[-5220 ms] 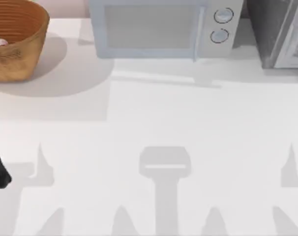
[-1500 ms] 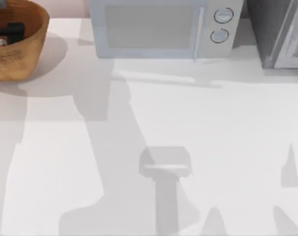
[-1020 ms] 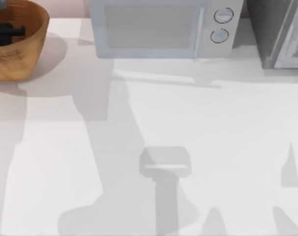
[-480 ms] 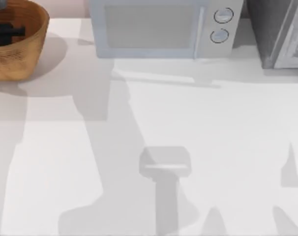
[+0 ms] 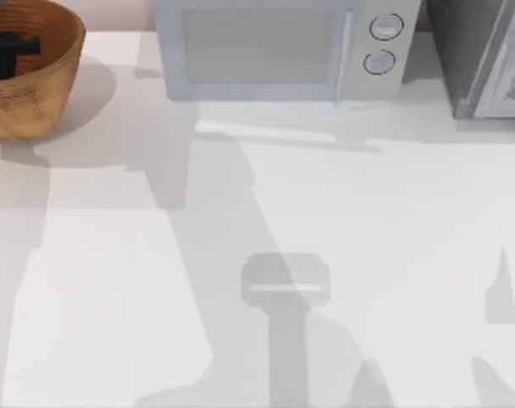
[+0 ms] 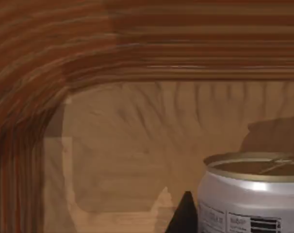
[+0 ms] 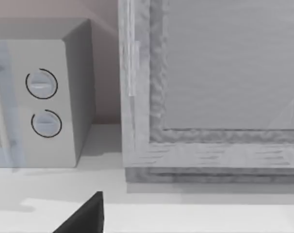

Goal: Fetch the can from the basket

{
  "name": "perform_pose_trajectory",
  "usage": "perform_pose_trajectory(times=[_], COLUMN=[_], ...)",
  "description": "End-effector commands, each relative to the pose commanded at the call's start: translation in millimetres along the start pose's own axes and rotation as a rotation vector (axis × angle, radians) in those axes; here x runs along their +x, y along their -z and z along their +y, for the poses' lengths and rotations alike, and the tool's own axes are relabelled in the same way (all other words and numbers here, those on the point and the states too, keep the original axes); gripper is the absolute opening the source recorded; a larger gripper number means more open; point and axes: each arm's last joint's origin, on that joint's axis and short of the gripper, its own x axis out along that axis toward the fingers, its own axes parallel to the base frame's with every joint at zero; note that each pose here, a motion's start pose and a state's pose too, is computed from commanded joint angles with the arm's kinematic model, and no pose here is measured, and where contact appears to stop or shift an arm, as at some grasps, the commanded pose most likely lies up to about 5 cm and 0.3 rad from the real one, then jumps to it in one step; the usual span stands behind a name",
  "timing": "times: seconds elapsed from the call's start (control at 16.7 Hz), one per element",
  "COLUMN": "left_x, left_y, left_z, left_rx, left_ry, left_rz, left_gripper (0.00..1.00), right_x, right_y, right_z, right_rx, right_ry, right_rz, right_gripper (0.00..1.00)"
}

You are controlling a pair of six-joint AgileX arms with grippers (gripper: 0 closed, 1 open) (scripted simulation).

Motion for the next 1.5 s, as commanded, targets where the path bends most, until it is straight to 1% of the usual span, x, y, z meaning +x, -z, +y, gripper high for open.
perform_pose_trajectory(times=[0.12,0.24,0.36,0.42,0.48,0.6,0.72,0.78,0.84,0.96,1.14,1.32,1.5], left_x=[-31,-75,-127,-152,-177,-217,-241,-246,-248,-238,-204,-167,-142], left_y=[6,17,38,53,71,117,171,199,227,278,337,370,384], left_z=[-7,-17,-27,-33,-39,-50,-60,-63,-67,-72,-75,-76,-76], left_rx=[0.005,0.011,0.018,0.021,0.024,0.029,0.031,0.032,0.032,0.031,0.028,0.022,0.018], left_ry=[-0.006,-0.016,-0.029,-0.036,-0.042,-0.053,-0.06,-0.063,-0.064,-0.065,-0.062,-0.055,-0.048], left_rz=[-0.049,-0.132,-0.243,-0.305,-0.368,-0.495,-0.618,-0.679,-0.739,-0.849,-0.988,-1.098,-1.172], left_gripper=[0.0,0.0,0.0,0.0,0.0,0.0,0.0,0.0,0.0,0.0,0.0,0.0,0.0], right_x=[0,0,0,0,0,0,0,0,0,0,0,0,0], right_y=[0,0,0,0,0,0,0,0,0,0,0,0,0], right_z=[0,0,0,0,0,0,0,0,0,0,0,0,0], right_rx=[0.0,0.0,0.0,0.0,0.0,0.0,0.0,0.0,0.0,0.0,0.0,0.0,0.0], right_ry=[0.0,0.0,0.0,0.0,0.0,0.0,0.0,0.0,0.0,0.0,0.0,0.0,0.0], right_rz=[0.0,0.0,0.0,0.0,0.0,0.0,0.0,0.0,0.0,0.0,0.0,0.0,0.0], right_gripper=[1.0,1.0,1.0,1.0,1.0,1.0,1.0,1.0,1.0,1.0,1.0,1.0,1.0])
